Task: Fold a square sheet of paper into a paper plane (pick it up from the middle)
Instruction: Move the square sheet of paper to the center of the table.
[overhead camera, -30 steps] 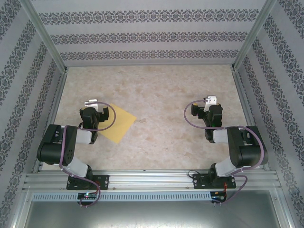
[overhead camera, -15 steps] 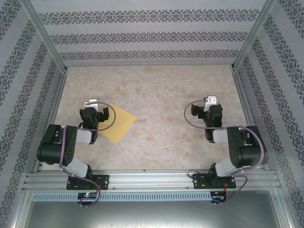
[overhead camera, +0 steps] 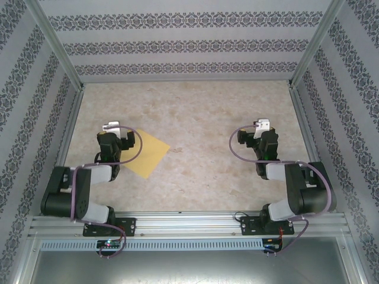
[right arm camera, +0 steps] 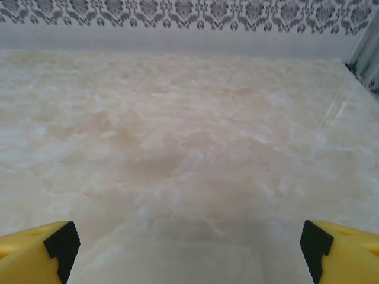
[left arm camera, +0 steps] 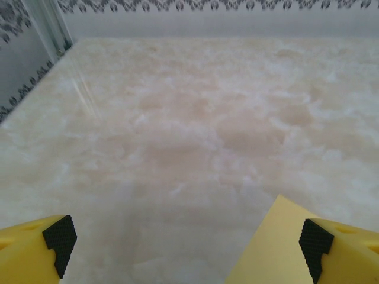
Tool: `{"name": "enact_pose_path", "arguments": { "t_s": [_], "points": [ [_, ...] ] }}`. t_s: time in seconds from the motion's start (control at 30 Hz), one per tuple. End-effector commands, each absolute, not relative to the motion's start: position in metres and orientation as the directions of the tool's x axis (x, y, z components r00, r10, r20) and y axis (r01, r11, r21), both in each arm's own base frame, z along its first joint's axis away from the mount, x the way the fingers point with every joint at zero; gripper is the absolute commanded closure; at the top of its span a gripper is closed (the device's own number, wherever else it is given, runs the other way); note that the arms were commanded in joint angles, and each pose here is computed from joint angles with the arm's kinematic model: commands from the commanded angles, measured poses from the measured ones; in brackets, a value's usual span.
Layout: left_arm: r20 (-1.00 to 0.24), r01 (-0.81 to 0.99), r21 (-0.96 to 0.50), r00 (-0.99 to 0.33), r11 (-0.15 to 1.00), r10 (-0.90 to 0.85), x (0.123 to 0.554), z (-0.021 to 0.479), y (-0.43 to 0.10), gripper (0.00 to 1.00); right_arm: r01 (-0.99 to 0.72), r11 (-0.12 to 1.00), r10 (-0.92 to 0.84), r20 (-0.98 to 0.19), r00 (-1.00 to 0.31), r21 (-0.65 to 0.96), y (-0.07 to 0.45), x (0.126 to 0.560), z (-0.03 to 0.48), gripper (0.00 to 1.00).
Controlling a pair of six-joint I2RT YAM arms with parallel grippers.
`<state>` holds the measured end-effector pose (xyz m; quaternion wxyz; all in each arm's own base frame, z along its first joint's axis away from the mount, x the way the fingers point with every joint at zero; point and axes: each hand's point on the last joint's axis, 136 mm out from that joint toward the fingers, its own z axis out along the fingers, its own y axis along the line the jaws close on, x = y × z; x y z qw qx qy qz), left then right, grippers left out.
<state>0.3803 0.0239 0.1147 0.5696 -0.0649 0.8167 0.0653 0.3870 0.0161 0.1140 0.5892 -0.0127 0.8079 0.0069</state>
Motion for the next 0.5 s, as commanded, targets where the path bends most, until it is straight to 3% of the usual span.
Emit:
{"name": "enact_pose_path", "arguments": {
  "t_s": [0.0,0.07,0.1,0.2,0.3,0.47],
  "points": [
    [-0.934,-0.202,-0.018,-0.346,0.979,-0.089,0.37,0.136,0.027,0.0,0.026,1.0,0.006,-0.948,-0.317,-0.002,0.01,0.379,0.134,0.02],
    [-0.921,-0.274,-0.11,-0.334,0.955,-0.202,0.361,0.153,0.032,0.0,0.08,0.996,0.072,-0.926,-0.37,0.046,0.004,0.371,0.146,0.02],
    [-0.883,-0.404,-0.19,-0.328,0.895,-0.335,0.351,0.158,0.046,0.0,0.138,0.985,0.147,-0.916,-0.374,0.102,-0.001,0.368,0.156,0.02],
    [-0.762,-0.589,-0.275,-0.349,0.76,-0.546,0.325,0.167,0.057,0.0,0.373,0.866,0.473,-0.787,-0.395,0.333,-0.016,0.344,0.168,0.02],
    [-0.644,-0.387,-0.378,-0.542,0.841,-0.539,0.337,0.166,0.003,0.0,0.272,0.838,0.542,-0.668,-0.51,0.473,0.018,0.334,0.176,0.02],
    [-0.47,-0.235,-0.568,-0.694,0.789,-0.545,0.343,0.147,-0.057,0.0,0.043,0.715,0.541,-0.514,-0.666,0.698,0.089,0.325,0.169,0.02]
  ]
}}
